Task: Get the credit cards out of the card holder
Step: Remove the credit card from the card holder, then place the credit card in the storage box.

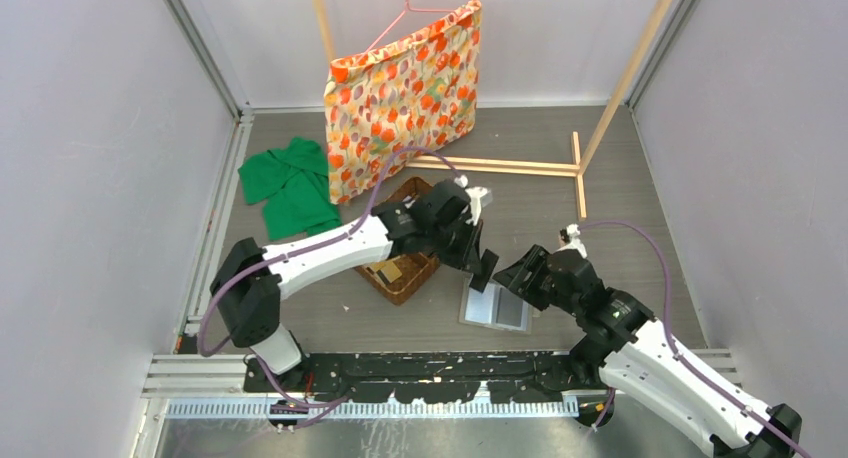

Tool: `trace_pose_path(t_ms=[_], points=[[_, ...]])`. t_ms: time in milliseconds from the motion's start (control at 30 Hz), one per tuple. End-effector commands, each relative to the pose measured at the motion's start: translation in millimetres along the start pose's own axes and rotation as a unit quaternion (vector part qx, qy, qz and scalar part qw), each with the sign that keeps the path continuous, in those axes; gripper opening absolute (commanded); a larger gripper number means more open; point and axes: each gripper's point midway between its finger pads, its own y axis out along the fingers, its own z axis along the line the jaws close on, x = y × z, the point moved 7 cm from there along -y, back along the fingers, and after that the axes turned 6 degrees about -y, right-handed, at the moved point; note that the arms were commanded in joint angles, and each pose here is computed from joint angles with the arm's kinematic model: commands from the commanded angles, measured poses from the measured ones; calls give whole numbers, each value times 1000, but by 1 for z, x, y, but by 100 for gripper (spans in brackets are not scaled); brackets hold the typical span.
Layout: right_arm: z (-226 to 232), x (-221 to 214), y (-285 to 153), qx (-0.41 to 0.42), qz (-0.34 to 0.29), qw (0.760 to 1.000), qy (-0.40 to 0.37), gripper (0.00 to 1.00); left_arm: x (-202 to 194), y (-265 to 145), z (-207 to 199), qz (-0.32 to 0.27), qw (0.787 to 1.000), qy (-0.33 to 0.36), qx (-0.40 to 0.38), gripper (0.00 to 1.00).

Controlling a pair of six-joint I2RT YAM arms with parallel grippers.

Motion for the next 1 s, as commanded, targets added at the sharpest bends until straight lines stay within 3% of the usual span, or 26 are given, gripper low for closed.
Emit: trace_pose_path(t_ms=[0,200,367,600,900,967], points=[[-10,8,-9,-48,-33,998,-7,59,22,-56,14,-8,981,124,151,1],[-13,6,-8,-51,-36,998,2,59,72,-83,41,-55,903,244,350,0],[-15,7,-13,-56,-40,998,4,59,91,-63,61,-41,859,299,414,0],[-21,5,-19,-55,-47,997,15,59,85,-20,92,15,837,306,453,0],[-22,4,-18,-55,-46,997,16,59,72,2,109,39,840,292,456,0],[-21,4,-18,-57,-45,997,14,59,70,6,110,38,846,277,455,5]])
